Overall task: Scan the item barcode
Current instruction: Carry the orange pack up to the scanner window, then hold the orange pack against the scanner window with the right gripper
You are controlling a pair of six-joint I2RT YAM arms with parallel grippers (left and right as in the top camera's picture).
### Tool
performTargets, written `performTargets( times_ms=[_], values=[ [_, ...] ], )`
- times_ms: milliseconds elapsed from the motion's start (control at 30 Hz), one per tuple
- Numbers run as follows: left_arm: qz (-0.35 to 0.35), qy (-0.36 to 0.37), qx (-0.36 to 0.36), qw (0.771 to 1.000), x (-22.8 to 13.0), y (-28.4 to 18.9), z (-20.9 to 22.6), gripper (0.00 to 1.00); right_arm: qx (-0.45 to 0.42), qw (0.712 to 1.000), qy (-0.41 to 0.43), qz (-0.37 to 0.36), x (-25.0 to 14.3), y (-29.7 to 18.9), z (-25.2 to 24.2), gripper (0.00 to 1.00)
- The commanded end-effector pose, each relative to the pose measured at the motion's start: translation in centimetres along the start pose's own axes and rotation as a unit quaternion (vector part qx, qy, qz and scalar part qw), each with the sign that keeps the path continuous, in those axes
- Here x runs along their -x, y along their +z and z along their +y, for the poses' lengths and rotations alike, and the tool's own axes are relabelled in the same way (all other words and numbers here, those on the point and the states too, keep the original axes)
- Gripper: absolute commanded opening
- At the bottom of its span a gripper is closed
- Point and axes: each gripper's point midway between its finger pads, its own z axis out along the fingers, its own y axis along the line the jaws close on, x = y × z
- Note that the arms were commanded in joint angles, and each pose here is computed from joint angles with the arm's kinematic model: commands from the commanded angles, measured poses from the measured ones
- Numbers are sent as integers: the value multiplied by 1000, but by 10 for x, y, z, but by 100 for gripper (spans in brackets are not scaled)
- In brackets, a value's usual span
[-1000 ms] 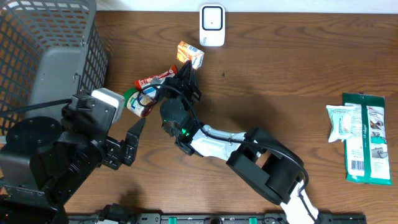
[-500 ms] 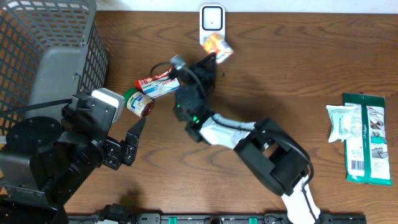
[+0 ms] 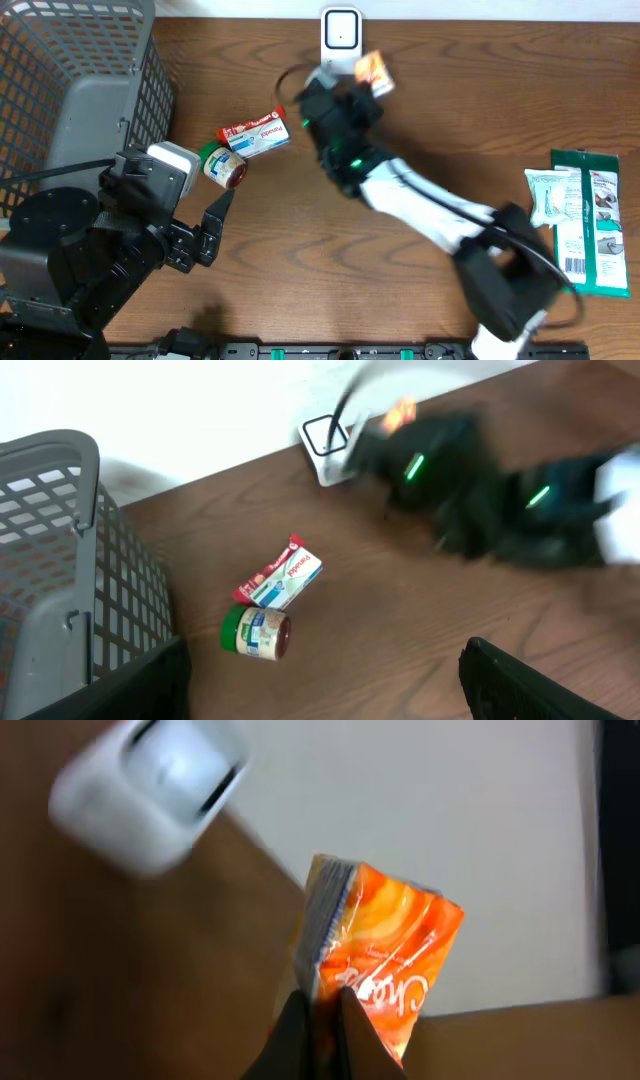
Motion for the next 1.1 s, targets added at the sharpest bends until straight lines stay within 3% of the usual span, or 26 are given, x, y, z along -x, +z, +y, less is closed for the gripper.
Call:
performTargets(
  times_ms=[0, 33, 100, 133, 333, 367, 400, 567, 633, 733, 833, 1067],
  values=[
    [-3, -3, 6, 1000, 1, -2, 2, 86, 119, 962, 232, -79, 41, -4, -32, 1],
    [-3, -3, 6, 1000, 1, -2, 2, 86, 146, 951, 258, -85, 45, -5, -32, 1],
    [-3, -3, 6, 1000, 2, -2, 2, 86, 252, 901, 337, -106, 58, -3, -30, 1],
    [-3, -3, 6, 1000, 1, -2, 2, 86, 332, 851, 388, -121, 64, -4, -30, 1],
    [-3, -3, 6, 1000, 2, -2, 2, 86, 490, 714, 477, -147, 73, -4, -37, 1],
    [-3, -3, 6, 1000, 1, -2, 2, 86, 514, 688, 489, -151, 74, -4, -38, 1],
    [-3, -3, 6, 1000, 1, -2, 2, 86, 546, 645, 512, -154, 74, 0, -40, 1],
    [-3, -3, 6, 1000, 1, -2, 2, 86, 603, 521, 592, -118, 65, 26, -30, 1],
    [-3, -3, 6, 1000, 1, -2, 2, 86, 612, 467, 632, -88, 54, 48, -5, 1],
    [-3, -3, 6, 1000, 1, -2, 2, 86, 614, 436, 653, -79, 44, 61, 10, 1],
    [-3, -3, 6, 1000, 1, -2, 2, 86, 598, 437, 668, -66, 25, 82, 20, 1],
    [-3, -3, 6, 1000, 1, -2, 2, 86, 562, 498, 656, -76, -2, 109, 30, 1]
  ],
)
